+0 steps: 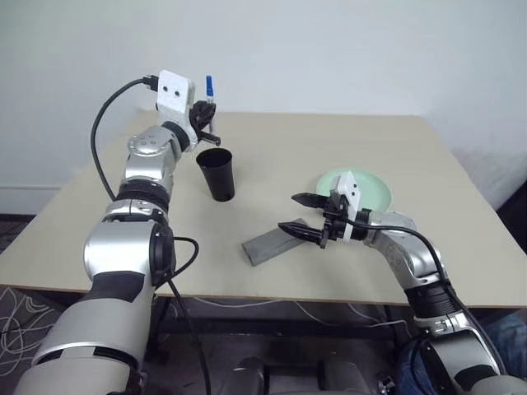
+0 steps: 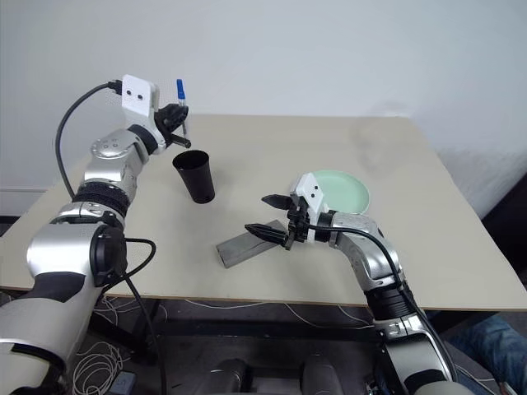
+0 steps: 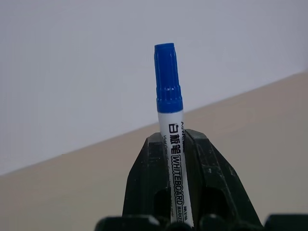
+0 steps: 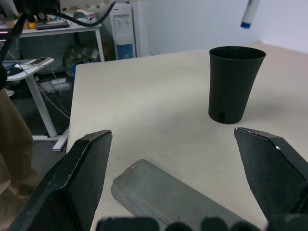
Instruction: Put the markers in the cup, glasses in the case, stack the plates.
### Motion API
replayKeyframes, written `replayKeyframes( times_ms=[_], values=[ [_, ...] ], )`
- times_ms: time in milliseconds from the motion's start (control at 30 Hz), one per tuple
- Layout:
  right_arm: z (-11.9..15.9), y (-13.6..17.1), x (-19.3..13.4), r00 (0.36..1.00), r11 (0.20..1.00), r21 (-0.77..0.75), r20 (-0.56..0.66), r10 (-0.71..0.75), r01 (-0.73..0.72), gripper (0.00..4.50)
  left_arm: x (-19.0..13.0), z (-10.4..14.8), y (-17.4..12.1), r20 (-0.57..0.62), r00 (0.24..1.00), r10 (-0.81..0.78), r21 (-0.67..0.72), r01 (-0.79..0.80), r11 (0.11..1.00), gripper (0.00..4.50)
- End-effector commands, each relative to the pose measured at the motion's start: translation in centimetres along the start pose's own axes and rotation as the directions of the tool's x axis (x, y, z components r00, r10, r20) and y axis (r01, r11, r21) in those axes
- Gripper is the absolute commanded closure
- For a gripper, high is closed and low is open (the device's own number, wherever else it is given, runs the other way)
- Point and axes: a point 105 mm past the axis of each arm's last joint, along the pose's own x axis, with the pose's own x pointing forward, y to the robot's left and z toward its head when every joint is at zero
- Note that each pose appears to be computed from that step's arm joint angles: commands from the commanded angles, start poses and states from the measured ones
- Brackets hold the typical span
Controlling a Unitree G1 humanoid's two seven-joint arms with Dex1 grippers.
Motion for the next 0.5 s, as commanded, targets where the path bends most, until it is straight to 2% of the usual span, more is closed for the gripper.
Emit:
replayKeyframes(
  times_ms=[33,200,233,300,500],
  values=[
    [1.4,0.2,0.0,0.999,0.999,-0.046,0.04,0.0,0.002,0.09,0.1,0.2,-0.1,0.013,1.0,0.009,0.037,-0.01,0.999,4.43],
    [1.2,0.3,-0.1,0.999,0.999,-0.044,0.041,-0.01,0.012,0.09,-0.1,-1.2,-0.2,-0.03,0.999,0.033,0.083,-0.03,0.996,4.43],
    [1.2,0.3,-0.1,0.999,0.999,-0.044,0.041,-0.011,0.013,0.09,-0.2,-1.5,-0.1,-0.037,0.998,0.041,0.086,-0.038,0.996,3.87],
    [1.2,0.3,-0.1,0.999,0.999,-0.044,0.043,-0.015,0.017,0.09,-0.3,-1.8,0.0,-0.045,0.998,0.051,0.099,-0.047,0.994,3.41],
    [1.2,0.3,-0.2,0.999,0.999,-0.042,0.043,-0.021,0.023,0.09,-0.3,-2.2,0.0,-0.052,0.997,0.059,0.088,-0.054,0.995,1.43]
  ],
)
